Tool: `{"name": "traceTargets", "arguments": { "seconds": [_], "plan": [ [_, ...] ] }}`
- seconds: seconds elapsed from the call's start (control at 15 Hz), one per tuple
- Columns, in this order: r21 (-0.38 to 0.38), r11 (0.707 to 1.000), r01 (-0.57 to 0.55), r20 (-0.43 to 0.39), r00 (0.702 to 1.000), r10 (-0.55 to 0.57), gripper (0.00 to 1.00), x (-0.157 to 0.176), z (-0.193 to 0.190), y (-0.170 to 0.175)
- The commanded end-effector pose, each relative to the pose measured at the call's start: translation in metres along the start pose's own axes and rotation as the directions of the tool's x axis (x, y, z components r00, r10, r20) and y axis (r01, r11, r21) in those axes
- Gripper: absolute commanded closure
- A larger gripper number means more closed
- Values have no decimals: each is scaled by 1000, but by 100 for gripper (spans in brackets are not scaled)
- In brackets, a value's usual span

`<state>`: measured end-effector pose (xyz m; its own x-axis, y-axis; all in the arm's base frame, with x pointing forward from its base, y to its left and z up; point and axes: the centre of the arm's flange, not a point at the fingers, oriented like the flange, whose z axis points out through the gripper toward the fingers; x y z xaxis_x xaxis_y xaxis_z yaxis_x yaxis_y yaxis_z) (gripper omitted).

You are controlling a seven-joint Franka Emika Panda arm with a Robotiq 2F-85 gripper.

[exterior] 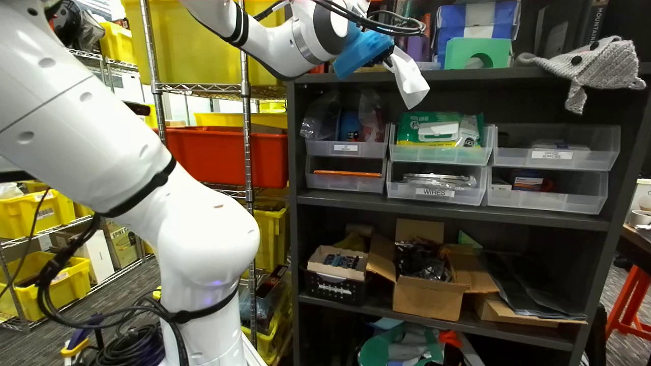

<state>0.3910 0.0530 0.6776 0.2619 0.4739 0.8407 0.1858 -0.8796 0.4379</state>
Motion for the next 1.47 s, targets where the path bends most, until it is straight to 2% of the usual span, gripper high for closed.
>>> {"name": "traceTargets", "arguments": {
  "seconds": [0.0, 0.4, 0.93, 1.4],
  "plan": [
    [-16, 998, 60, -20, 998, -61, 99, -7, -4, -20],
    [-46, 990, 136, -64, 988, -139, 99, -16, -10, -48],
    [-76, 963, 257, -121, 957, -265, 99, -35, -29, -93],
    [-87, 934, 348, -126, 926, -357, 99, -52, -38, -127]
  ]
}}
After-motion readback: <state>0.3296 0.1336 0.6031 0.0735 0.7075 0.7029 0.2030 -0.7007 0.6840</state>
